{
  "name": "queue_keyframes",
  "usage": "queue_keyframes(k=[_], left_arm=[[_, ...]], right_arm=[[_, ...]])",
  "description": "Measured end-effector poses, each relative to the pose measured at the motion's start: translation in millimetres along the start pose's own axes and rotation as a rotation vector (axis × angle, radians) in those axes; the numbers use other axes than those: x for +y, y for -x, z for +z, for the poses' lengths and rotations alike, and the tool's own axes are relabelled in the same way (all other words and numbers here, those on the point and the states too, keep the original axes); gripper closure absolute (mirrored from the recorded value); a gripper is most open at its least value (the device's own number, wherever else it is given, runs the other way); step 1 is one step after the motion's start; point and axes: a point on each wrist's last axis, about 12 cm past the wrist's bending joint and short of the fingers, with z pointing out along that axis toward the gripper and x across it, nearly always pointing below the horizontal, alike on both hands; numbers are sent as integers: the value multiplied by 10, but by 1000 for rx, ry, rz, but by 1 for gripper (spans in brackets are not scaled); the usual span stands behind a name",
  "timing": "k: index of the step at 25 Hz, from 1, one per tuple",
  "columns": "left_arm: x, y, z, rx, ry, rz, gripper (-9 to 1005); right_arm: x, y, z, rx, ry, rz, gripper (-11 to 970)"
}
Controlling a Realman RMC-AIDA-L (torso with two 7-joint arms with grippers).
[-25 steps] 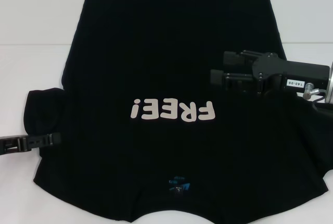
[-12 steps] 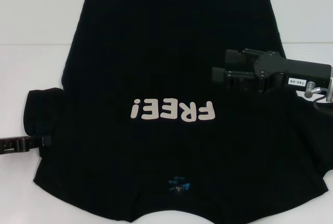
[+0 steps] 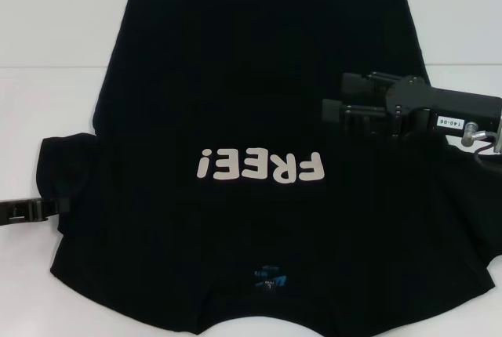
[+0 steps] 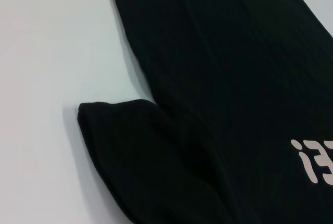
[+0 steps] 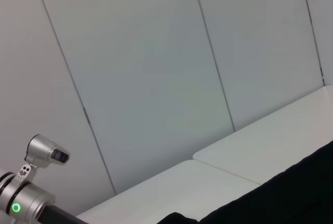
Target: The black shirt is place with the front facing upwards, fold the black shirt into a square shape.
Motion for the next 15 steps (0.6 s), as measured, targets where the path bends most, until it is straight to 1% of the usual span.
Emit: queue_keyframes(k=[7, 15], left_arm=[[20, 32, -6, -13, 16, 2, 998], [55, 178, -4, -40, 62, 30, 998]], right_arm=[[2, -7, -8, -13, -3, -2, 79], [16, -38, -7, -23, -3, 2, 78]])
